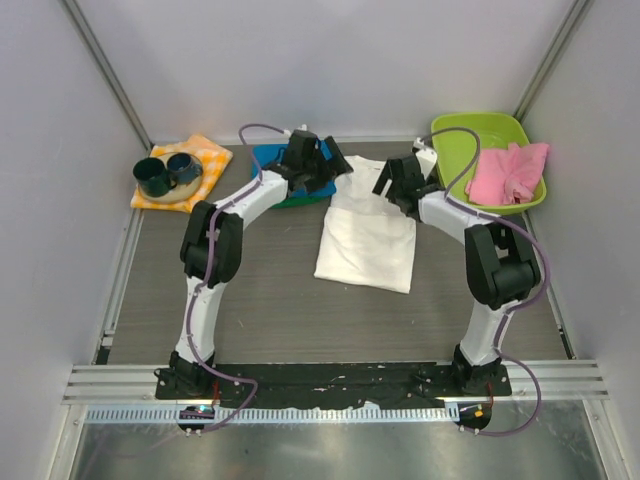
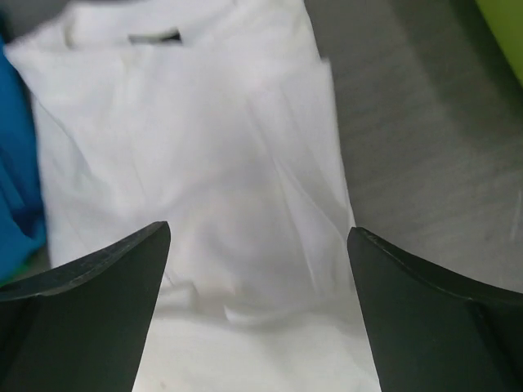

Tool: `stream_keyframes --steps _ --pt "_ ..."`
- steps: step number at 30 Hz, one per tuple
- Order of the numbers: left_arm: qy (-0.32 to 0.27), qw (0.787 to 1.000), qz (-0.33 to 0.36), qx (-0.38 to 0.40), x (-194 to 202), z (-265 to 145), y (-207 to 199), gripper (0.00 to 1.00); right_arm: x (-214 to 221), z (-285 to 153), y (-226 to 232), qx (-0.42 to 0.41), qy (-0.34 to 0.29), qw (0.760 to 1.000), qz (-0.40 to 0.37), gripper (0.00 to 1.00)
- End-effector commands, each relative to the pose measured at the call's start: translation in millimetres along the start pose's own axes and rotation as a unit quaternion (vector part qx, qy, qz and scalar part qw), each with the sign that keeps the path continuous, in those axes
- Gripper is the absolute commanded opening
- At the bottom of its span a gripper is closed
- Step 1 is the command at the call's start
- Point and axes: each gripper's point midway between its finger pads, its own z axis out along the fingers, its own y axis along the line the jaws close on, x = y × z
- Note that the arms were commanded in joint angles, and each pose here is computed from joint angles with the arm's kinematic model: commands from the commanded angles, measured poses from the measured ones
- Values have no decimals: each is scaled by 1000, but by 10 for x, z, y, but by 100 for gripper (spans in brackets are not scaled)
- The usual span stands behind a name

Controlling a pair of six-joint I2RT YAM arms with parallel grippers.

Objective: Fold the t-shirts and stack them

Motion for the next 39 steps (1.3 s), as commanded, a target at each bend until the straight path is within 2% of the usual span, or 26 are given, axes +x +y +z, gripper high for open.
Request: stream_keyframes --steps 1,4,6,7,9,10,12,13,15,18,21,25,33,36,39 --pt "-31 999 4 40 -687 -159 -313 100 -743 -49 351 -30 -61 998 -3 97" --pt "-33 998 9 43 -749 -311 -348 100 -901 -282 378 -48 -80 996 5 97" --pt "-27 998 8 49 -595 -477 -333 100 -851 -492 354 -69 -79 994 10 98" --pt "-12 999 4 43 -388 -456 -171 100 -786 -557 339 -73 -72 995 11 98" --pt "-17 998 10 60 -251 -721 -291 100 -531 -643 270 -74 -45 996 1 98" --pt "-8 999 10 42 -23 -726 -90 100 -455 -808 313 -88 -39 995 -5 98" --pt "-1 999 13 53 182 -929 -142 100 -166 -894 226 -83 -19 996 -27 99" --pt "14 999 12 46 407 -928 15 100 -66 -1023 267 -93 -14 995 -39 99" --pt "27 998 24 58 640 -1053 -30 100 197 -1104 169 -87 15 995 -49 99" --pt "64 997 37 38 1106 -1128 181 100 504 -1237 29 -85 46 994 -47 98" --pt "78 996 43 18 1377 -1217 341 100 685 -1355 -188 -66 43 996 -40 98" --pt "85 996 38 -4 1573 -1277 568 99 831 -1425 -484 -47 33 998 -33 98" --pt "93 995 36 -23 1746 -1206 812 99 944 -1471 -619 -40 42 998 -26 97" --pt "98 994 34 -24 1773 -1142 835 96 962 -1471 -653 -36 42 998 -26 97" --pt "106 994 25 -26 1816 -1099 851 87 961 -1487 -671 -35 40 998 -21 95"
